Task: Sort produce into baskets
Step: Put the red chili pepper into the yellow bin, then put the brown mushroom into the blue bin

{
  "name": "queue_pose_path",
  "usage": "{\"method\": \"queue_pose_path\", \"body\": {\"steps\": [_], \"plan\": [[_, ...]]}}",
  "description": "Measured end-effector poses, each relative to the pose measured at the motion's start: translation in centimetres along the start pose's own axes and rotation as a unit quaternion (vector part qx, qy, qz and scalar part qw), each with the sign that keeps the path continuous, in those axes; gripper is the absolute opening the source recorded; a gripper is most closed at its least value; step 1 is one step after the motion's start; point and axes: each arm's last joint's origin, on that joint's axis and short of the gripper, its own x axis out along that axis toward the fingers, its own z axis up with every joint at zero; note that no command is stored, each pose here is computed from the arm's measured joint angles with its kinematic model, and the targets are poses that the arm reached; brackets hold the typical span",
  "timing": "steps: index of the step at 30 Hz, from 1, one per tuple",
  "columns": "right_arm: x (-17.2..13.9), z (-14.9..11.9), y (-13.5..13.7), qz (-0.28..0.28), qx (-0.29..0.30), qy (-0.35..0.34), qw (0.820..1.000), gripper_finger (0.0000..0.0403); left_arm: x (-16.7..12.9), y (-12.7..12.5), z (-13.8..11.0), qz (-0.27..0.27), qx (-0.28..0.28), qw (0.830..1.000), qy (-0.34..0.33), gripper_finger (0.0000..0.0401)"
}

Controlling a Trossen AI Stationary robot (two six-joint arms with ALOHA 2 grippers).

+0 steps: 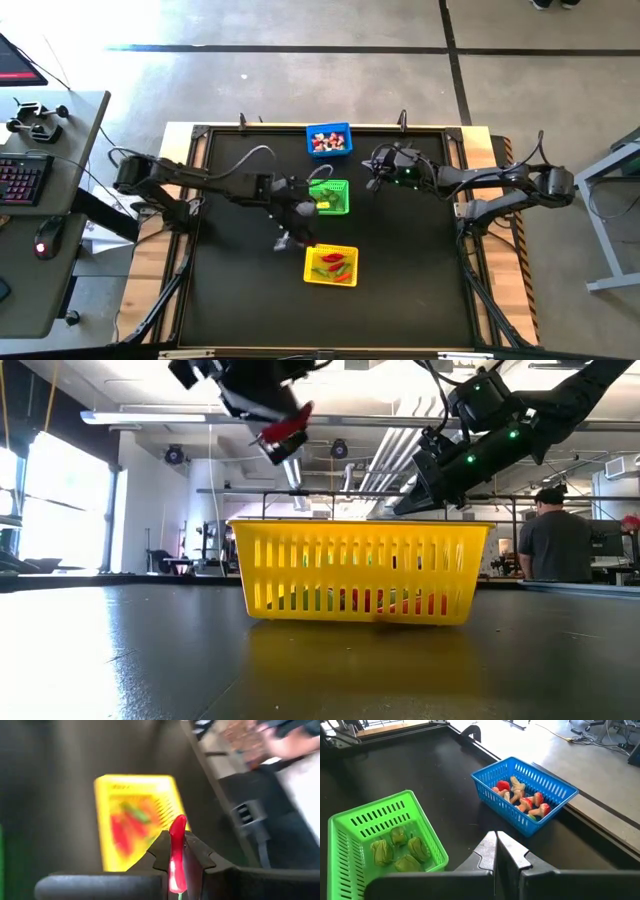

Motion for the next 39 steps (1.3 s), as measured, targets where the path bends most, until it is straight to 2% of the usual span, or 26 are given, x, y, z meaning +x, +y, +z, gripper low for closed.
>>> {"method": "queue_pose_path", "body": {"steps": [6, 11, 16, 21, 29, 33, 36, 39], "plan": [[0.0, -0.1, 0.0, 0.000, 0.005, 0.004, 1.000, 0.0000, 4.6, 0.4, 0.0, -0.113, -0.054, 0.992, 0.002, 0.0008], [0.0, -0.1, 0.0, -0.001, 0.004, 0.007, 1.000, 0.0000, 7.6, 1.5, -0.7, -0.115, -0.083, 0.989, 0.047, 0.0008], [0.0, -0.2, 0.0, -0.001, 0.004, 0.010, 1.000, 0.0000, 9.2, 2.4, -1.0, -0.082, -0.086, 0.990, 0.073, 0.0010], [0.0, -0.3, 0.0, -0.001, -0.003, 0.015, 1.000, 0.0000, 9.5, 2.5, -1.4, 0.006, -0.036, 0.995, 0.092, 0.0022], [-0.1, -1.3, -0.1, -0.004, -0.043, 0.065, 0.997, 0.0000, 9.2, 2.6, -1.6, 0.040, 0.008, 0.994, 0.104, 0.0098], [-0.2, -2.1, -0.5, -0.016, -0.014, 0.107, 0.994, 0.0001, 9.2, 2.7, -1.5, 0.052, 0.033, 0.992, 0.106, 0.0132], [-0.3, -2.8, -1.5, -0.082, 0.025, 0.140, 0.986, 0.0011, 9.1, 2.7, -1.4, 0.051, 0.049, 0.992, 0.101, 0.0148], [-0.6, -3.6, -2.8, -0.175, 0.069, 0.171, 0.967, 0.0040, 8.9, 2.7, -1.2, 0.051, 0.061, 0.992, 0.095, 0.0155]]}}
